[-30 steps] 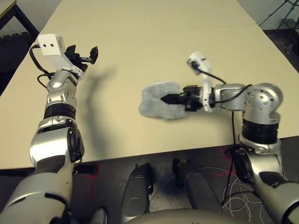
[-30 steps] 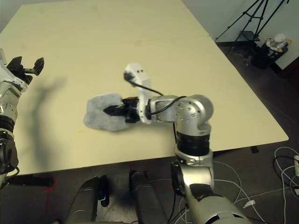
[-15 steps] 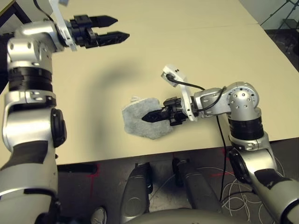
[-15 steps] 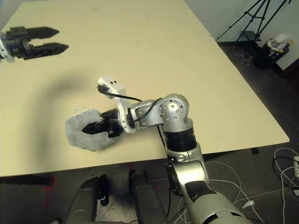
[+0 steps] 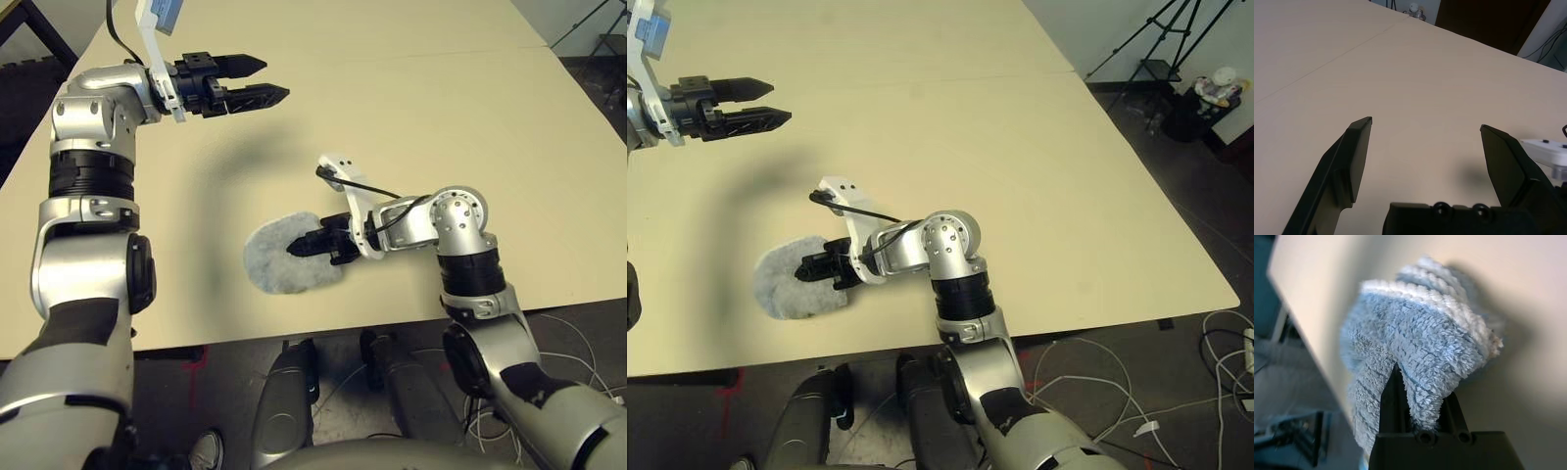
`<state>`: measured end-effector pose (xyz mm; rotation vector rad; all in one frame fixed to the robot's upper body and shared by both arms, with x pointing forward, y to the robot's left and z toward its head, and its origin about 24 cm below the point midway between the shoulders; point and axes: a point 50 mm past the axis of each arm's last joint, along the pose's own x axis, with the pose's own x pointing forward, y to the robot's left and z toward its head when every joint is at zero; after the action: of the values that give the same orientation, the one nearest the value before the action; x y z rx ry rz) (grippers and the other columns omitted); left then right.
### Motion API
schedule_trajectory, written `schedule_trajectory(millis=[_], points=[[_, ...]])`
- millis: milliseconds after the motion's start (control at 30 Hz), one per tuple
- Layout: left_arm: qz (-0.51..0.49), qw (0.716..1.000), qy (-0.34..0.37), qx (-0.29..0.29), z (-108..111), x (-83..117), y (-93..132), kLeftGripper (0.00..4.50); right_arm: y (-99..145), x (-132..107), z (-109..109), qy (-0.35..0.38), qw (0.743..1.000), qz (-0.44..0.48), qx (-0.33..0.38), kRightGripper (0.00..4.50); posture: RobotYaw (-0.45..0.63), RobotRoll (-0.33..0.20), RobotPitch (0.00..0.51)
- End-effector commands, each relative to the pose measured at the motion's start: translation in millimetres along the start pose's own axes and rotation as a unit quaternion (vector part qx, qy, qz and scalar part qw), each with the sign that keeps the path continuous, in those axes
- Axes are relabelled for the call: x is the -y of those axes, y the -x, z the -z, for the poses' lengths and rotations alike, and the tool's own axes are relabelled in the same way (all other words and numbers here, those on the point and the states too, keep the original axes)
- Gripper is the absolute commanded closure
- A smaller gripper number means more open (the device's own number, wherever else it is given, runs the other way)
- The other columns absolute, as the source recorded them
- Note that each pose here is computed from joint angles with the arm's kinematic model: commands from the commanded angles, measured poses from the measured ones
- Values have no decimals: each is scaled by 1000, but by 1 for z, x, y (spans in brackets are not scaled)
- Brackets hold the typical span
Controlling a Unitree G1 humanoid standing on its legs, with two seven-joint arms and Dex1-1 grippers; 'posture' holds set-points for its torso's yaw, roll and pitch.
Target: Wipe the water off the table with a rag.
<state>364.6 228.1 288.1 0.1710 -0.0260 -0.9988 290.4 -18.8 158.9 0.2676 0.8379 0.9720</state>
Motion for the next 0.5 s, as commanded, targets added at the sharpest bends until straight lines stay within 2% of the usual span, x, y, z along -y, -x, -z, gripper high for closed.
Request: schedule_trajectory(millis=[33,300,500], points=[[-6,1000,-2,4,1,-1,2,0,12,13,-12,-3,998,54,21,4475,-1,0,252],[-39,999,0,19,2,-7,7,0,64,57,-49,-18,976,179,119,4475,4,0,243],[-175,982,-18,62,7,-26,21,0,119,107,-58,-35,928,314,196,4475,6,0,234]])
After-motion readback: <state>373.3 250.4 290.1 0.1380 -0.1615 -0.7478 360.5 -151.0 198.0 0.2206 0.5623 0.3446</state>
